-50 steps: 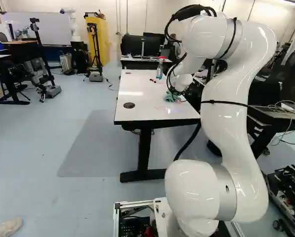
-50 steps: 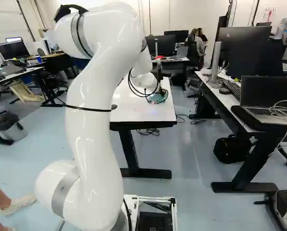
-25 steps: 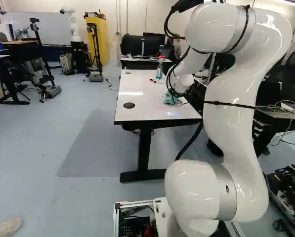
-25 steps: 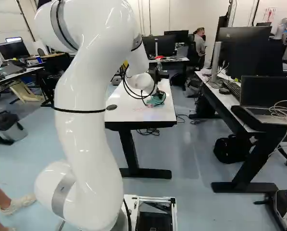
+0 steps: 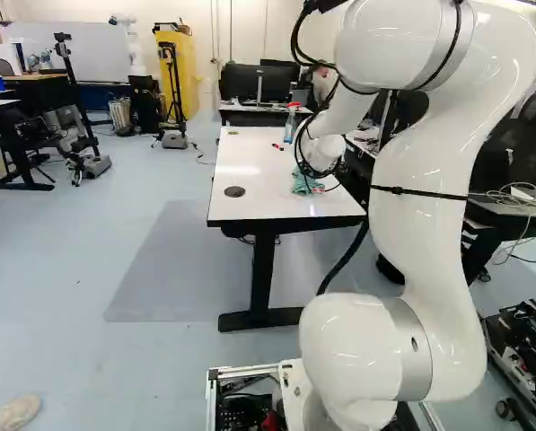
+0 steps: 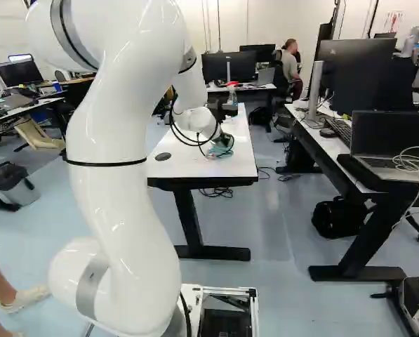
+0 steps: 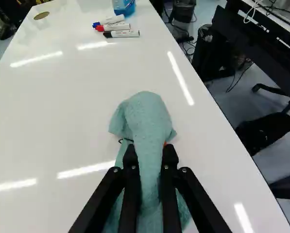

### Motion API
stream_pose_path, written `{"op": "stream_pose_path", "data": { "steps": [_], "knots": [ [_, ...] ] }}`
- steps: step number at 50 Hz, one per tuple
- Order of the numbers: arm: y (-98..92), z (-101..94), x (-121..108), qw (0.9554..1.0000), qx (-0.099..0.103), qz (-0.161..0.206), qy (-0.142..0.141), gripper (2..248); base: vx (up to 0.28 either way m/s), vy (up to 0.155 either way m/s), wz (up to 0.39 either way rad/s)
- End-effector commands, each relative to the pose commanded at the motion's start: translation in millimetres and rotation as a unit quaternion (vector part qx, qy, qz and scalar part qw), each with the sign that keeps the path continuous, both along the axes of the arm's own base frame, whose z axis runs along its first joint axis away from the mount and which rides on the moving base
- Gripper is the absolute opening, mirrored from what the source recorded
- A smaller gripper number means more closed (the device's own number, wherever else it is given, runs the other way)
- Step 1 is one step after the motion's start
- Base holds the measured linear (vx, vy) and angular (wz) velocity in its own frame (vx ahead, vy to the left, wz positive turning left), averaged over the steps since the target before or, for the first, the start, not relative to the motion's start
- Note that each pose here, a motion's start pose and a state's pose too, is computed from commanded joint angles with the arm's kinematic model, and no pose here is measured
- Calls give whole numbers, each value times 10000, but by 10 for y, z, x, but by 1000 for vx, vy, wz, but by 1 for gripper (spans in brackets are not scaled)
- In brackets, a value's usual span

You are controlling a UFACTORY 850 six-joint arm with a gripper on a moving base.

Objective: Clean the table with the green towel

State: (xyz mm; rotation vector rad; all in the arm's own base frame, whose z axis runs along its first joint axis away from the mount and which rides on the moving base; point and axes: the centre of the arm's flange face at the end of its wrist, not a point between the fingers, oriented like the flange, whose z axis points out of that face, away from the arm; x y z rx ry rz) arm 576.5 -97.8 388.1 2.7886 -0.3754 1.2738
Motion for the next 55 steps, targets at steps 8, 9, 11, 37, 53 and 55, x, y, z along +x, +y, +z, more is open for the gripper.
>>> {"op": "stream_pose_path", "data": {
  "steps": [8,9,11,37,53,55],
  "knots": [
    [34,1,-3,10000,0,28,3,47,0,0,0],
    [34,1,-3,10000,0,28,3,47,0,0,0],
    [34,1,-3,10000,0,28,3,47,0,0,0],
    [-3,209,-302,10000,-5,-45,-51,47,0,0,0],
    [-125,365,-654,9996,63,-205,168,47,0,0,0],
    [-129,384,-708,9995,76,-217,210,47,0,0,0]
  ]
}}
